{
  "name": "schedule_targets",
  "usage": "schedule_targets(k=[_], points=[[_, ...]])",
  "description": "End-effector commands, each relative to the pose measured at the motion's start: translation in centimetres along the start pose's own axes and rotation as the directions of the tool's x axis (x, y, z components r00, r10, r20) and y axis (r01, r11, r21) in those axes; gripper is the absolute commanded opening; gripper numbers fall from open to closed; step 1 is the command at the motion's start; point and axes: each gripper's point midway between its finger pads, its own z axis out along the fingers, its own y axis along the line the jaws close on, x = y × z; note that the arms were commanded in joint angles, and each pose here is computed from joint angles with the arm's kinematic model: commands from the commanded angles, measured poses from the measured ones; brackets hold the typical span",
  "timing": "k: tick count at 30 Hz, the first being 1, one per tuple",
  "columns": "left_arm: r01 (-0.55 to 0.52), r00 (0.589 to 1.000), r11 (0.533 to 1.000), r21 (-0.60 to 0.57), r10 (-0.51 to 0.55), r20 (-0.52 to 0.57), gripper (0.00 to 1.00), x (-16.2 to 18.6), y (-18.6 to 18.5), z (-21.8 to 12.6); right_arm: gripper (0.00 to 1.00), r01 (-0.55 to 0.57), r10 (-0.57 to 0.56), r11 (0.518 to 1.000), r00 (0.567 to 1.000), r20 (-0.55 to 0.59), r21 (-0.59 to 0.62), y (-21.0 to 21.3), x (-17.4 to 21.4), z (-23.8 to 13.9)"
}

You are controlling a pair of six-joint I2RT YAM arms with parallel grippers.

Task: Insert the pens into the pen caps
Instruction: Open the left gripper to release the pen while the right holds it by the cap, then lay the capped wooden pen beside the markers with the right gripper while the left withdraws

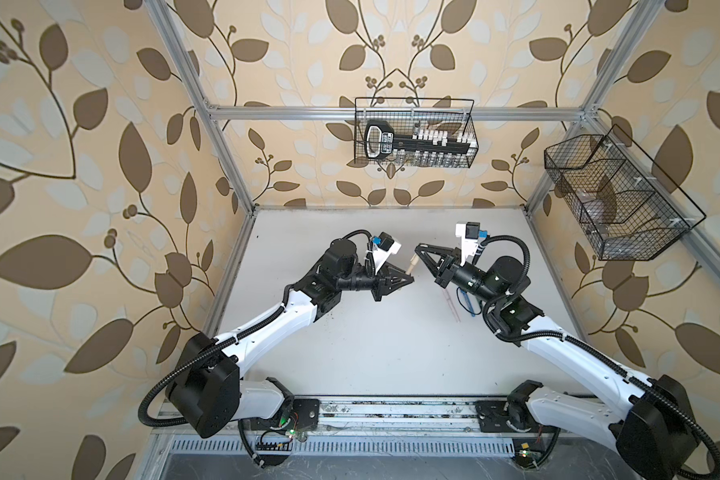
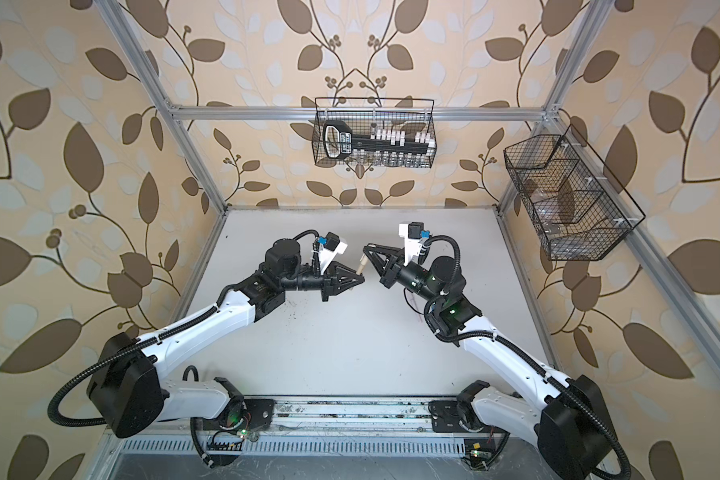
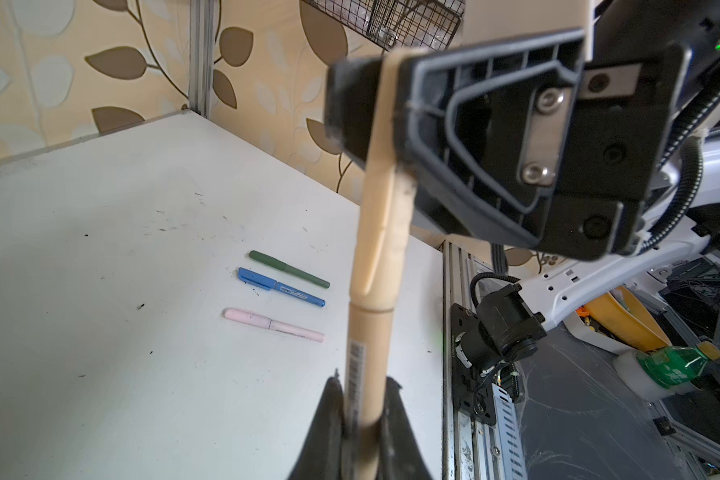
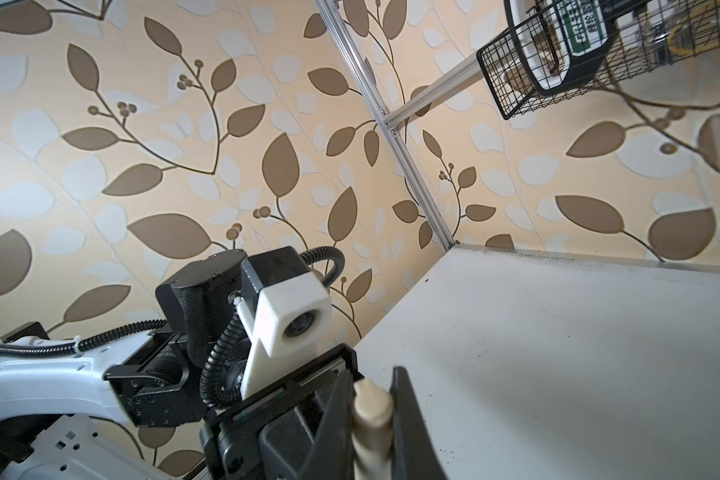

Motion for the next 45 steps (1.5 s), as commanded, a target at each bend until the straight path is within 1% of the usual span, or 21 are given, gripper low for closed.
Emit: schedule_targets(k=[1, 4, 7, 9, 11, 14, 16, 18, 20, 21, 24, 26, 28, 29, 31, 33, 37, 39, 42, 44, 45], points=[[-0.236, 0.778, 0.933, -0.270, 0.348, 0.523, 0.00, -19.3, -1.6, -8.6, 0.00, -0.206, 0.148, 0.975, 0.877, -0.457, -0.080, 1.9, 12.5, -2.6], [-0.189, 0.858, 0.954, -0.234, 0.277, 0.433, 0.00, -16.7, -0.5, -7.0, 0.00, -0.162, 0.117, 0.984, 0.908, -0.402, -0.079, 2.1, 9.5, -2.9], [-0.077, 0.944, 0.986, -0.150, 0.120, 0.307, 0.00, -11.7, 0.9, -4.3, 0.00, -0.102, 0.086, 0.994, 0.943, -0.322, -0.033, 1.3, 5.2, -3.4], [-0.013, 0.970, 0.990, -0.138, 0.046, 0.240, 0.00, -8.0, 1.1, -2.3, 0.00, -0.057, 0.053, 0.998, 0.955, -0.291, -0.007, 1.0, 2.8, -3.5], [0.020, 0.989, 0.990, -0.141, 0.001, 0.146, 0.38, -3.6, 0.5, 0.2, 0.00, -0.024, 0.029, 0.999, 0.961, -0.274, 0.021, 0.5, 1.0, -3.4], [0.098, 0.995, 0.982, -0.163, -0.094, 0.035, 0.58, 1.0, 0.3, 1.5, 0.00, 0.008, 0.012, 0.997, 0.960, -0.280, 0.071, -0.8, -0.4, -3.3], [0.156, 0.988, 0.967, -0.203, -0.155, 0.020, 0.75, 3.4, 0.9, 0.7, 0.00, 0.009, 0.024, 0.993, 0.959, -0.282, 0.116, -2.3, -1.1, -3.6], [0.187, 0.981, 0.936, -0.299, -0.193, 0.011, 0.86, 5.2, 1.7, -1.0, 0.00, 0.032, 0.046, 0.975, 0.939, -0.340, 0.219, -4.7, -0.4, -4.0], [0.216, 0.971, 0.863, -0.458, -0.239, 0.007, 0.99, 6.7, 3.1, -3.8, 0.00, 0.094, 0.081, 0.931, 0.890, -0.449, 0.354, -8.2, 2.0, -4.7], [0.225, 0.967, 0.815, -0.533, -0.254, 0.020, 0.99, 7.2, 3.9, -5.2, 0.00, 0.102, 0.110, 0.918, 0.862, -0.494, 0.383, -9.2, 3.4, -4.9], [0.236, 0.959, 0.618, -0.750, -0.273, 0.076, 0.99, 8.4, 6.1, -10.6, 0.00, 0.106, 0.217, 0.885, 0.766, -0.605, 0.453, -12.8, 8.6, -5.6], [0.237, 0.956, 0.456, -0.858, -0.266, 0.123, 0.99, 9.1, 7.5, -14.3, 0.00, 0.152, 0.264, 0.851, 0.703, -0.660, 0.502, -15.0, 11.7, -6.2], [0.234, 0.956, 0.333, -0.913, -0.248, 0.155, 0.99, 9.6, 8.4, -17.0, 0.00, 0.180, 0.303, 0.835, 0.639, -0.707, 0.521, -16.7, 14.2, -6.6], [0.234, 0.956, 0.295, -0.926, -0.243, 0.164, 0.99, 9.9, 8.8, -17.9, 0.00, 0.187, 0.319, 0.829, 0.615, -0.721, 0.527, -17.3, 15.1, -6.7], [0.241, 0.955, 0.259, -0.936, -0.236, 0.180, 0.99, 10.2, 9.2, -18.8, 0.00, 0.208, 0.337, 0.820, 0.577, -0.744, 0.533, -18.6, 16.5, -6.8], [0.245, 0.955, 0.251, -0.936, -0.227, 0.189, 0.99, 10.3, 9.4, -19.0, 0.00, 0.236, 0.354, 0.805, 0.546, -0.759, 0.545, -19.8, 17.5, -6.9], [0.233, 0.956, 0.213, -0.949, -0.227, 0.184, 0.99, 10.8, 10.1, -19.6, 0.00, 0.249, 0.377, 0.797, 0.509, -0.774, 0.551, -21.4, 19.1, -6.8], [0.221, 0.959, 0.199, -0.955, -0.222, 0.176, 0.99, 10.8, 10.5, -19.7, 0.00, 0.251, 0.382, 0.794, 0.504, -0.775, 0.554, -22.0, 19.6, -6.6], [0.199, 0.965, 0.151, -0.968, -0.203, 0.167, 0.99, 10.9, 11.3, -20.4, 0.08, 0.249, 0.387, 0.788, 0.510, -0.768, 0.563, -23.0, 19.9, -6.3], [0.200, 0.966, 0.120, -0.973, -0.192, 0.174, 0.99, 10.9, 12.0, -21.0, 0.17, 0.255, 0.381, 0.784, 0.521, -0.764, 0.565, -23.7, 19.9, -6.1], [0.209, 0.965, 0.103, -0.972, -0.185, 0.188, 0.99, 11.0, 12.3, -21.3, 0.18, 0.259, 0.379, 0.782, 0.526, -0.762, 0.568, -24.0, 19.9, -6.0]])
